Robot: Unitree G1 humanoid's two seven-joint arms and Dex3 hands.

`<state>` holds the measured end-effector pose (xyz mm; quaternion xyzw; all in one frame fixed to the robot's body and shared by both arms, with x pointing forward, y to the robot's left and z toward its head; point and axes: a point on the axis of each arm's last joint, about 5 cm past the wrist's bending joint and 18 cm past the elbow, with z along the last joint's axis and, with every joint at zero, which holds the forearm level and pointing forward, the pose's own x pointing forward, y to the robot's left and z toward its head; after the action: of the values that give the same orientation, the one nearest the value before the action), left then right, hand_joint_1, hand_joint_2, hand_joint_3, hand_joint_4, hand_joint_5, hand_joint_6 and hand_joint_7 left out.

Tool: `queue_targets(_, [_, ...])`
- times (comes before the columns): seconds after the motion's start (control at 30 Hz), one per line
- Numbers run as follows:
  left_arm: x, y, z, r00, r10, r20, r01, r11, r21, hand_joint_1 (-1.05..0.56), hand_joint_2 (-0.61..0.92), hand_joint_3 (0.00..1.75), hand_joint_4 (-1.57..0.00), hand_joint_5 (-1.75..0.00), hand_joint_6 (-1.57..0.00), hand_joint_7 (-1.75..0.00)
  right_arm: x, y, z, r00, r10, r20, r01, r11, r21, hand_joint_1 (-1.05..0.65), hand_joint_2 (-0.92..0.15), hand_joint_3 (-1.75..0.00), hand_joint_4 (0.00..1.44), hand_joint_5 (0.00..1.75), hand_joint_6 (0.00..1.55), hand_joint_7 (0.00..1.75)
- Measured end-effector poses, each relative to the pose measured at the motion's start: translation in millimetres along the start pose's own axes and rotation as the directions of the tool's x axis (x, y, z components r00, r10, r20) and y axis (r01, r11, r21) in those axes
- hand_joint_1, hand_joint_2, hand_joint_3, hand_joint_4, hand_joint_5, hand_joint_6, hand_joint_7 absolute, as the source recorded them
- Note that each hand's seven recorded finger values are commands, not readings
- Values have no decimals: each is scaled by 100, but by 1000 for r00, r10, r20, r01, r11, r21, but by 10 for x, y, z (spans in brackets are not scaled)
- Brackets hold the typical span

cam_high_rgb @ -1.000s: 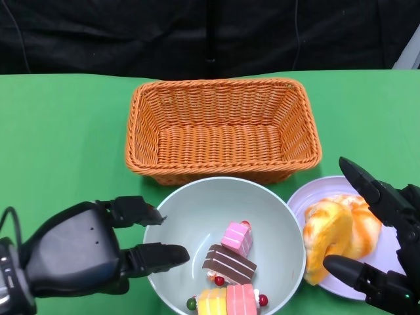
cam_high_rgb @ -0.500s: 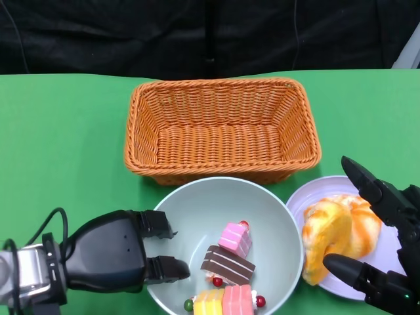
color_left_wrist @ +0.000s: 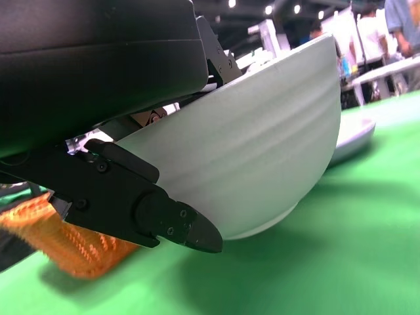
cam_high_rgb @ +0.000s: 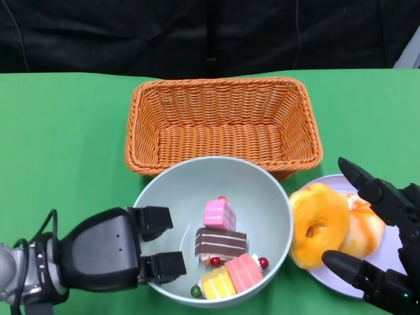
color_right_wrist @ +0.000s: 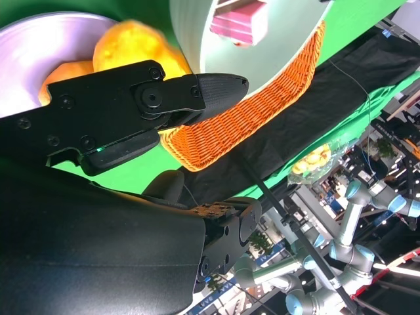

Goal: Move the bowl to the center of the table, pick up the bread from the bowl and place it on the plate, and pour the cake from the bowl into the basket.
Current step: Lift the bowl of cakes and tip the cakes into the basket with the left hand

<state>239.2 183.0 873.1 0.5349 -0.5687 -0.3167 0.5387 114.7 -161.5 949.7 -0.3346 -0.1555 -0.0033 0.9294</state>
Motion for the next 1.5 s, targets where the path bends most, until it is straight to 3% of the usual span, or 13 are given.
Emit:
queue_targets(0.23, [-12, 94, 37, 1000, 5, -27, -5, 1000, -22, -24, 89, 1, -97, -175, -75, -174, 1, 0, -2, 1000, 0, 0, 0, 1000, 0, -41, -92, -28, 3, 107, 25, 24])
queue_targets(0.4, [-89, 280, 175, 993, 23, -115, -32, 996, -81, -24, 87, 0, -98, -175, -76, -170, -3, 3, -19, 1000, 4, -9, -4, 1000, -1, -41, -92, -28, 3, 107, 25, 25])
queue_targets(0.6, [-134, 396, 250, 985, 21, -170, -35, 997, -75, -22, 87, 0, -100, -175, -76, -171, -2, 9, -20, 1000, 7, -2, -7, 1000, -1, -42, -92, -27, 4, 107, 24, 27])
queue_targets(0.8, [-113, 521, 218, 980, 76, -183, -79, 997, -7, -20, 89, 2, -100, -175, -72, -175, -3, 13, -24, 1000, 9, -1, -9, 1000, -1, -41, -92, -27, 4, 108, 24, 28])
queue_targets(1.07, [-104, 610, 194, 970, 87, -227, -87, 996, 11, -18, 90, 6, -102, -175, -73, -175, -3, 19, -20, 1000, 12, 0, -12, 1000, 0, -41, -92, -27, 5, 107, 23, 30])
queue_targets(1.5, [-14, 684, 149, 941, 189, -281, -201, 979, -17, -18, 82, 11, -104, -175, -76, -175, -8, 24, -19, 999, 33, 16, -34, 999, 16, -39, -92, -20, 0, 105, 18, 37])
